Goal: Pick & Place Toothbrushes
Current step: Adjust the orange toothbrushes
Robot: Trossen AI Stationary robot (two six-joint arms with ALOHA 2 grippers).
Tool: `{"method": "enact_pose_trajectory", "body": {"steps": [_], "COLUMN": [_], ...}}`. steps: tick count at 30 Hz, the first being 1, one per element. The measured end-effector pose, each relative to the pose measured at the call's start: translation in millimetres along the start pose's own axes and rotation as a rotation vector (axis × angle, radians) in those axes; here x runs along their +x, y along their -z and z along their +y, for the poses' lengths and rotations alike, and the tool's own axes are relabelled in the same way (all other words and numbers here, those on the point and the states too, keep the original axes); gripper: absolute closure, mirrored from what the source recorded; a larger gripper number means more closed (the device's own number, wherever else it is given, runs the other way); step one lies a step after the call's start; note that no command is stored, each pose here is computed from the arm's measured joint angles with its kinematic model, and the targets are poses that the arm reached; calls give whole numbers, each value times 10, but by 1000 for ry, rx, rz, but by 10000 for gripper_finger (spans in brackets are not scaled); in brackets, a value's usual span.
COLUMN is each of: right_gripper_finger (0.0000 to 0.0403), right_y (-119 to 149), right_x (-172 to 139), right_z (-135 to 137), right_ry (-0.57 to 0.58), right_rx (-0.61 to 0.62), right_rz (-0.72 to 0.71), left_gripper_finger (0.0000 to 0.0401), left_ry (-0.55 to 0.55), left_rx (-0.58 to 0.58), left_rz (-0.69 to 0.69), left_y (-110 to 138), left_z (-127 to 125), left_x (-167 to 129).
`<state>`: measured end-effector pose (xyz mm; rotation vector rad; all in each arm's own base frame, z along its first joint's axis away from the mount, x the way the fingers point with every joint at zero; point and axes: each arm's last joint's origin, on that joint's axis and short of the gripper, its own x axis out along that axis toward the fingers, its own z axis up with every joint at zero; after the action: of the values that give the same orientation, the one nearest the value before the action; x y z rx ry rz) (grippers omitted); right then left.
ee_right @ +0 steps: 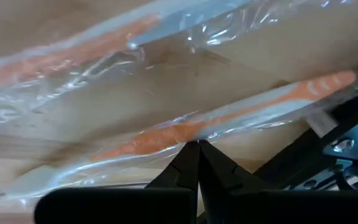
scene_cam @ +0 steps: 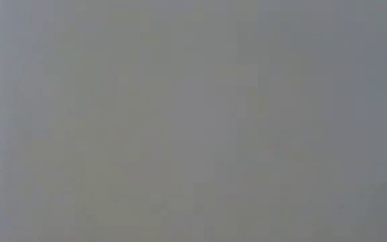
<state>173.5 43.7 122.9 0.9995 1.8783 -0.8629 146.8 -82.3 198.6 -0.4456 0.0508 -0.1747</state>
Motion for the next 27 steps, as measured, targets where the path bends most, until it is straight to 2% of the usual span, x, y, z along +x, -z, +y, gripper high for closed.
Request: {"method": "enact_pose_trajectory", "body": {"steps": [17, 21, 27], "right_gripper_finger": [403, 403, 403], "right_y": [-186, -286, -449], "right_x": [-75, -190, -438], "right_z": [50, 80, 169], "right_ry": [-114, -141, -183], "right_rx": [2, -7, -39], "right_rz": [-72, -148, -340], "left_gripper_finger": [394, 394, 394], "left_ry": [-19, -19, -21], "left_rx": [1, 6, 8], "left_rz": [-11, -11, -13], "left_y": [-4, -5, -7], "left_z": [5, 6, 9], "left_x": [0, 1, 2]}}
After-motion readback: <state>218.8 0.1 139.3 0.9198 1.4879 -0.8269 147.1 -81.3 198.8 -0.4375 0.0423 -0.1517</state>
